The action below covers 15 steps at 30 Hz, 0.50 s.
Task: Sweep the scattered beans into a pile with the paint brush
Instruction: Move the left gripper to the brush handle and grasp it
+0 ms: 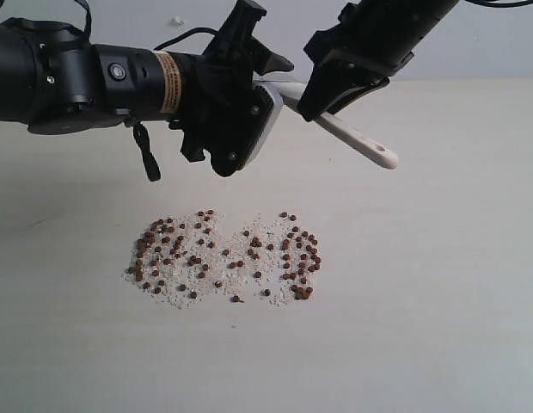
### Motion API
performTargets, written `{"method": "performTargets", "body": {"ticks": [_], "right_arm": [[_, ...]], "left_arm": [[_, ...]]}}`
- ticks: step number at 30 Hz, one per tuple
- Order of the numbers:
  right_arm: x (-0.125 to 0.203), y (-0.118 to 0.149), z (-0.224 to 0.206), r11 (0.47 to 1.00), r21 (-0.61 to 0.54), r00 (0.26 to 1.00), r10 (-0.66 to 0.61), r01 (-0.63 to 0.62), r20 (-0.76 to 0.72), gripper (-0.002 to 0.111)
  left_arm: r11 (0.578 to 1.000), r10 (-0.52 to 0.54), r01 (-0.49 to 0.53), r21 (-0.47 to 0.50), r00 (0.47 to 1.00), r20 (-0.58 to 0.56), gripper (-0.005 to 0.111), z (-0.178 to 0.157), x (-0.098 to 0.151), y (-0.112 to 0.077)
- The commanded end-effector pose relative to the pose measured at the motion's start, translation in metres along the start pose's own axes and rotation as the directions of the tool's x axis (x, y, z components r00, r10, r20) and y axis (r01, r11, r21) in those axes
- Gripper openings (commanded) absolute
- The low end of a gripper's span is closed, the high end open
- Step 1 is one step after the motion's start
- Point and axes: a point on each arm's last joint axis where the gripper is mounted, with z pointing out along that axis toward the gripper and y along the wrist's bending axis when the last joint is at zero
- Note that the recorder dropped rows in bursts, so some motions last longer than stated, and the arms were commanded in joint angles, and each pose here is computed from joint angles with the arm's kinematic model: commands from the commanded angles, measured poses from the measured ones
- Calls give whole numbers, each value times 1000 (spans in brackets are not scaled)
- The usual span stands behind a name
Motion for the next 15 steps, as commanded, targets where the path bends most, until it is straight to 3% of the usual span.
{"method": "performTargets", "body": {"ticks": [1,9,15], "right_arm": [[-3,2,-5,1000,-8,1000,-7,8,30,0],[-3,2,-5,1000,-10,999,-7,7,31,0],[-3,2,-5,1000,-12,999,-6,6,32,0]], "left_arm": [[998,-44,45,-49,999,21,63,1,-3,5],[996,-45,45,-74,999,11,62,3,1,15],[997,-46,45,-57,999,-3,40,3,2,13]]}}
